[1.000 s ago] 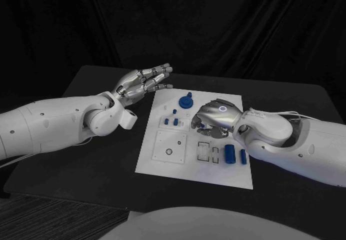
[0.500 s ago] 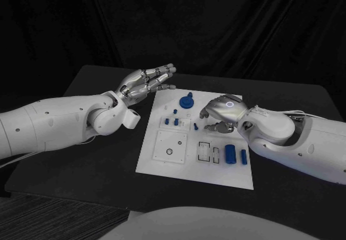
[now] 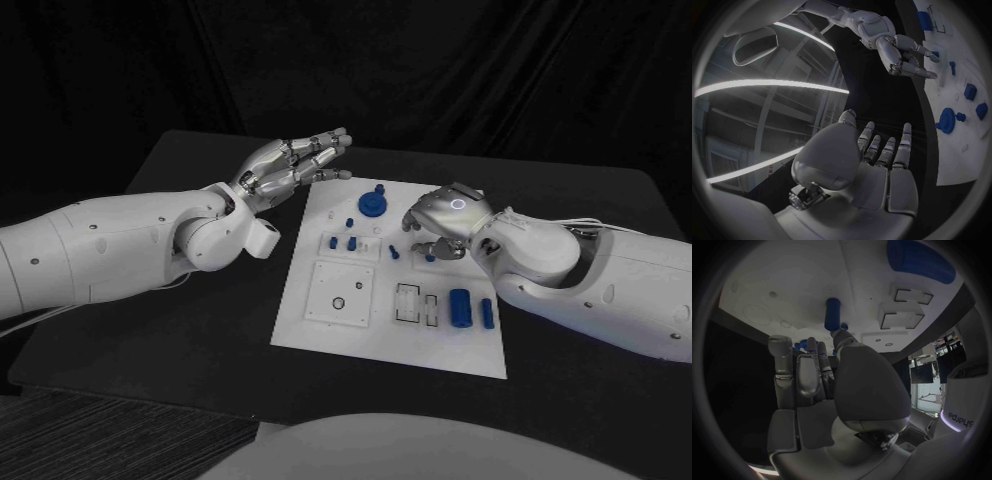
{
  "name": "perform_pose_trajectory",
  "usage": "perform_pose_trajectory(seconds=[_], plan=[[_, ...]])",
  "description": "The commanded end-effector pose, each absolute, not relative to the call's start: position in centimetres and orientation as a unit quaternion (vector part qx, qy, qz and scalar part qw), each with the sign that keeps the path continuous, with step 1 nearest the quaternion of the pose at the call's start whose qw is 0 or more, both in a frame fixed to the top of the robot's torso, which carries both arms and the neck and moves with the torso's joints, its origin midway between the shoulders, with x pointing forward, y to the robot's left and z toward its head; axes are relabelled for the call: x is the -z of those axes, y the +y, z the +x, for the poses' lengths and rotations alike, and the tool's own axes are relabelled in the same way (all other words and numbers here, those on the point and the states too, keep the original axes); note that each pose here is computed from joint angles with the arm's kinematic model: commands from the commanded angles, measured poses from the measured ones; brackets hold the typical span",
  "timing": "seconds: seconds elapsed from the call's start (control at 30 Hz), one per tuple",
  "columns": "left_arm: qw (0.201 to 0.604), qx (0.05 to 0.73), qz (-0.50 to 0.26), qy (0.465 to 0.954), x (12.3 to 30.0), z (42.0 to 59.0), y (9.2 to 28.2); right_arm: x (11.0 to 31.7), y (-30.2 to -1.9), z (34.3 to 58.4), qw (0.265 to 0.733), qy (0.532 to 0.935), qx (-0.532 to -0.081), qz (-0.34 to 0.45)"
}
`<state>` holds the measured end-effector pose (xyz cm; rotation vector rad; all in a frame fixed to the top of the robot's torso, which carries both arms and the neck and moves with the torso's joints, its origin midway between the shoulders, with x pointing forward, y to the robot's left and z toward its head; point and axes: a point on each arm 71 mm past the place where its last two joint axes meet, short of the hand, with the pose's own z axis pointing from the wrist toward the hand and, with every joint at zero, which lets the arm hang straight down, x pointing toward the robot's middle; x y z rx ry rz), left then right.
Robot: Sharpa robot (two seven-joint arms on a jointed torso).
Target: Assemble the parts on the task board
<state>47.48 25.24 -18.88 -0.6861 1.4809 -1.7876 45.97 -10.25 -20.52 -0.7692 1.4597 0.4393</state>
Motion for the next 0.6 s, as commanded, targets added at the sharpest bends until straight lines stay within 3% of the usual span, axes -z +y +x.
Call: perform_pose_trajectory(seconds=[0.03,0.6], plan=[[0.346,0.7,-0.263,0.566,18.82,47.39,25.09,20.69,-10.01,45.86,0.658,0.642,-0.198,-0.341],[0.344,0.699,-0.264,0.569,18.88,47.36,25.04,21.37,-9.24,45.51,0.641,0.654,-0.233,-0.327]])
